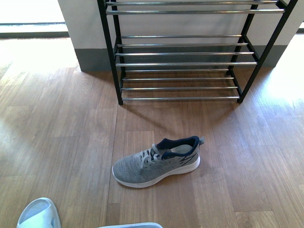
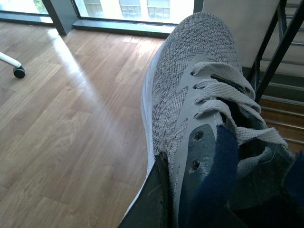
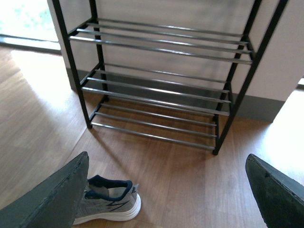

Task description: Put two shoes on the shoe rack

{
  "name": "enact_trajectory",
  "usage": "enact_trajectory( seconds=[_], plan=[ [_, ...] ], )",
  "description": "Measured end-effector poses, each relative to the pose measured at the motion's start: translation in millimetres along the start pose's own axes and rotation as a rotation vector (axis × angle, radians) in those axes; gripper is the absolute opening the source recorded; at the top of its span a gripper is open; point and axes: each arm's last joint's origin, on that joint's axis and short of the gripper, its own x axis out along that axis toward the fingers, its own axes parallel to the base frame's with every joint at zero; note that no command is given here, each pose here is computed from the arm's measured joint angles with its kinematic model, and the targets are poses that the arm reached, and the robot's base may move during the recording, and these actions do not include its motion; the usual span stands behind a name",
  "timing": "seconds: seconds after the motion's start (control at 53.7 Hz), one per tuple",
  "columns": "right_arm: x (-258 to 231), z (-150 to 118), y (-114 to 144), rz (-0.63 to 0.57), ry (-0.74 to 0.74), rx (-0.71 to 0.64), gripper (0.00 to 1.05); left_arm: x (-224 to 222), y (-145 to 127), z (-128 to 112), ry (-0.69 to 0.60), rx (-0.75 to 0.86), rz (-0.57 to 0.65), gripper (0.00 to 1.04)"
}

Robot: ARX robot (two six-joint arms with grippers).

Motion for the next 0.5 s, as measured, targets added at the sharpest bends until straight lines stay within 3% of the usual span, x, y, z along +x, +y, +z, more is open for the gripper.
enact_trajectory(
  seconds=[0.242,0.502],
  plan=[
    [81.2,-49.2,10.9,0.136,0.266,-0.086,0.96,0.0,-0.1,0.0,0.001,0.000,-0.004,0.02],
    [137.4,-85.5,18.4,0.223,0.376,-0.153,0.96,0.0,-0.1,0.0,0.001,0.000,-0.004,0.02]
  ],
)
